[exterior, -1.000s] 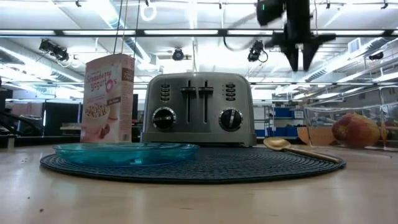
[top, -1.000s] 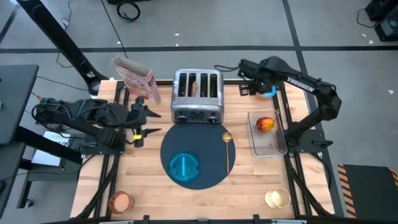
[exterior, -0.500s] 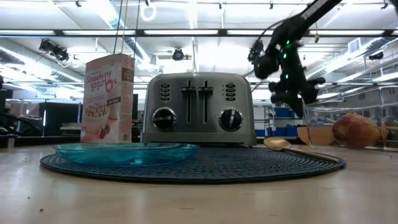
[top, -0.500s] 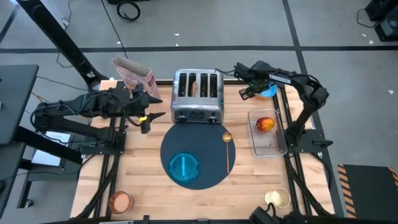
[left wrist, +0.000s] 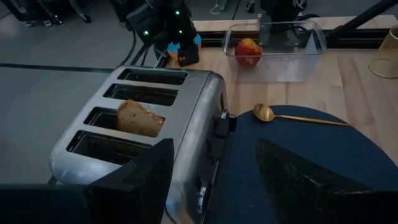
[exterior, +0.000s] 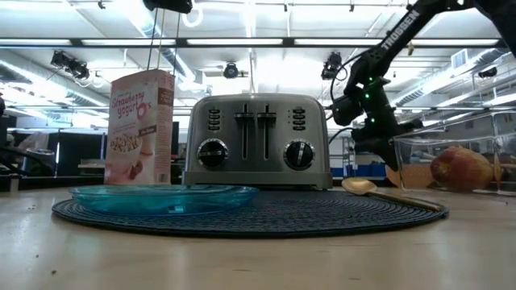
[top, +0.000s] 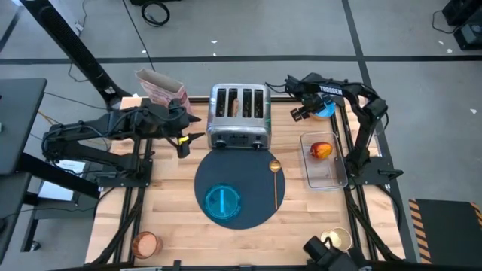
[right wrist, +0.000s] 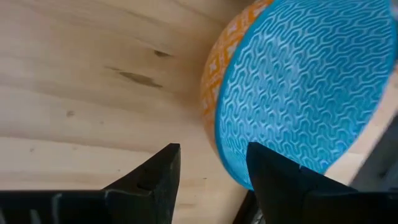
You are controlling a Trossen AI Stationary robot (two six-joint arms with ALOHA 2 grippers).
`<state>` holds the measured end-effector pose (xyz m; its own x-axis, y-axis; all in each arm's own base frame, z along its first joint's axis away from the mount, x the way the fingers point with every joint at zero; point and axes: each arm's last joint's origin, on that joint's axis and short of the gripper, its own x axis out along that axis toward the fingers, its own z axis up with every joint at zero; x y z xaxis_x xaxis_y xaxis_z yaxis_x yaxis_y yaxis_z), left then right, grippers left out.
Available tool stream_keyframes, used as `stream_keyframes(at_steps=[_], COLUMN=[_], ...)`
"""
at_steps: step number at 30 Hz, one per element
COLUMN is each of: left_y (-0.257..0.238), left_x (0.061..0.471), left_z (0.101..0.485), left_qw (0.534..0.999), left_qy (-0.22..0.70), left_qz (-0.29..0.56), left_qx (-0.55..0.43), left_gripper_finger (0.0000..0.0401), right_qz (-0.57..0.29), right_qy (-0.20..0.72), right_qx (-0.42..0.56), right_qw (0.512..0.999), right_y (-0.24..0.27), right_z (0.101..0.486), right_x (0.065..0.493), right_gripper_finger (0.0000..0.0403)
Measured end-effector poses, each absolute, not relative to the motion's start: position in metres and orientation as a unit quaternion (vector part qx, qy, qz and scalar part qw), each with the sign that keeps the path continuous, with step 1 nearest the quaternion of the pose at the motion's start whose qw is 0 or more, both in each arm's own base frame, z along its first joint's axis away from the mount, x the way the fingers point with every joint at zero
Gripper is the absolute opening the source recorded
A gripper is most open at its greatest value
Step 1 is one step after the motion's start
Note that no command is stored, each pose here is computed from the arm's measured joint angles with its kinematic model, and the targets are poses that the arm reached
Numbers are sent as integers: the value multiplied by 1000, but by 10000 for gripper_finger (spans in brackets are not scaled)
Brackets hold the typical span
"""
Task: Arrange a breakfast setting
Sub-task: Put the orange and blue bowl on the blue table mat
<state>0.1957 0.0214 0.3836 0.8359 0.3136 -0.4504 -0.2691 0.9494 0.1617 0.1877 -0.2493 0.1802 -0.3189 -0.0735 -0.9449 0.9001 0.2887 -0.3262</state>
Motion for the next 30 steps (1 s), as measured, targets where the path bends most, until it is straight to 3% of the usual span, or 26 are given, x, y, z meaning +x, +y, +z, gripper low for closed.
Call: stream_keyframes(at_steps=[30], left_y=[21], left_x=[196], left_z=[384], left_qw=[958], left_qy=[239], left_qz=[153], left_qx=[45], left_gripper_finger=[231], right_qz=[-450], right_qy=[645], right_qx=[346], right_qw=[512], right_y=[-259], right_z=[180], right_x=[177], right_gripper_finger=[98])
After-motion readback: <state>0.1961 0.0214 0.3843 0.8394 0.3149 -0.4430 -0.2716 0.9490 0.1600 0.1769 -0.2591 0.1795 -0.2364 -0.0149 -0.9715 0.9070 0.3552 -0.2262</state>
